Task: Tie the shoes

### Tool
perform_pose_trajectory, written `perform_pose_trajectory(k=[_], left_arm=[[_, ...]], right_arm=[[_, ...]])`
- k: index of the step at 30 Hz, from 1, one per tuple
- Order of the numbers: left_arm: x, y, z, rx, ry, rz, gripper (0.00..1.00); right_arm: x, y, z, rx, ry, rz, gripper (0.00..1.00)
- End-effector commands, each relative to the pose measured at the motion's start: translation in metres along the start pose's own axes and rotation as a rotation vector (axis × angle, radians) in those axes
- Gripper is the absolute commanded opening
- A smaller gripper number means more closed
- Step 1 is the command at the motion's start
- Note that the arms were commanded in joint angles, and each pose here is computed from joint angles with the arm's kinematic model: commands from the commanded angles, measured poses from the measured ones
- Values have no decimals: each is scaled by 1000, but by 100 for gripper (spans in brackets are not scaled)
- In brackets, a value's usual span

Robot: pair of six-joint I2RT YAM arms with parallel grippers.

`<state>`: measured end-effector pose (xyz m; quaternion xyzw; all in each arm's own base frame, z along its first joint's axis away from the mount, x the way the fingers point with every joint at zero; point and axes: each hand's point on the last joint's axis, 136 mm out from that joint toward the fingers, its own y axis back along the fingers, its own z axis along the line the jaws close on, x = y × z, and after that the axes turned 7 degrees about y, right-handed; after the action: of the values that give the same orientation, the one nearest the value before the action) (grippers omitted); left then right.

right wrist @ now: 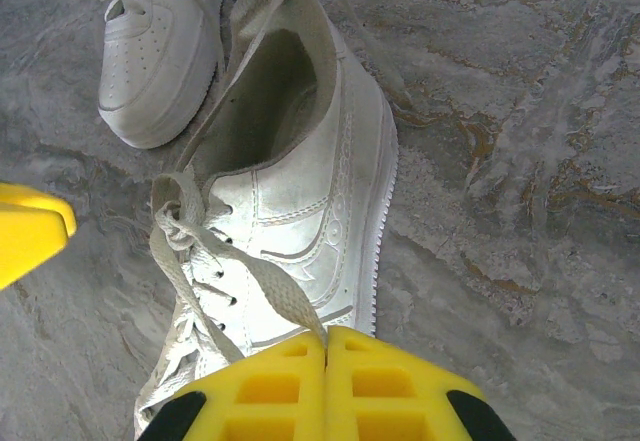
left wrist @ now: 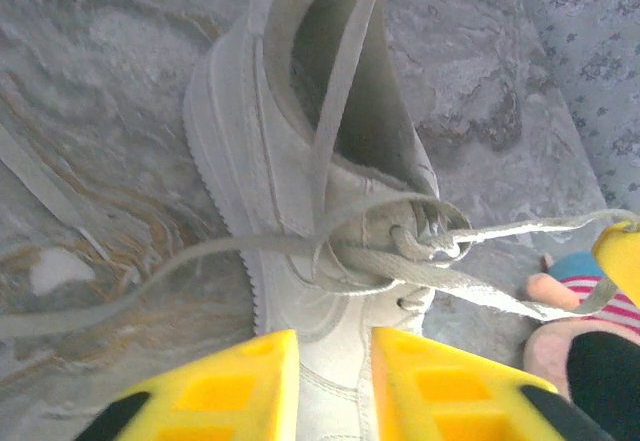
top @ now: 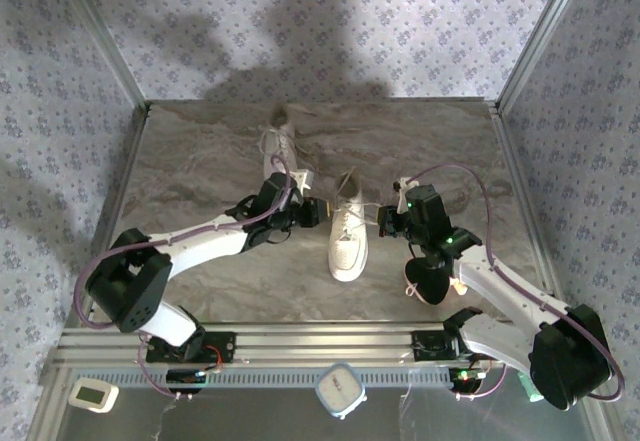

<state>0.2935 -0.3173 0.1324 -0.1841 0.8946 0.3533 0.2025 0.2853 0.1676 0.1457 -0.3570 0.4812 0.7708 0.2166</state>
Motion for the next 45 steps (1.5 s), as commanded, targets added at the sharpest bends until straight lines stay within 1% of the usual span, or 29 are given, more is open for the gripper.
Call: perform_pose_trajectory(k=[1,4,7,8,10,12,15,17,21,23,27,29,32,37,45], left_arm=[[-8,-8,-20,40,63,-19,19],[-10,-14,-25,62,105,-19,14],[-12,-14,-26,55,93,-25,14],[-13,-14,-22,27,83,-31,16],[-17,-11,-14,-21,69,-43,28],[-20,-10,-7,-43,46,-45,35],[-19,-13,-3,-33,-84,10,37],[-16,-15,1,8,-160,59,41],[-20,-9,13,88,-180,102,46],[-22,-6,13,129,-183,111,47],[-21,-4,2,191,-227,134,48],[-21,-7,0,204,-235,149,48],[-19,-12,-1,216,-238,177,48],[-19,-22,1,213,-233,199,48],[-23,-31,-3,239,-224,211,48]], right_arm=[[-4,3,3,-6,4,-3,0],[-3,3,3,-4,7,-1,0],[-3,4,3,-2,9,-2,0],[-4,4,3,-3,9,-3,0],[-3,4,3,-2,10,-2,0],[-3,4,3,-3,11,-1,0],[-2,4,4,-12,20,2,0],[-2,5,10,-39,48,10,0],[-7,9,18,-66,151,18,0],[-11,8,14,-36,206,32,0],[-13,-1,12,-28,281,95,0],[-13,-7,15,-38,323,132,0],[-14,-14,9,-3,368,178,0],[-19,-16,6,22,392,192,0],[-15,-20,7,15,394,210,0]])
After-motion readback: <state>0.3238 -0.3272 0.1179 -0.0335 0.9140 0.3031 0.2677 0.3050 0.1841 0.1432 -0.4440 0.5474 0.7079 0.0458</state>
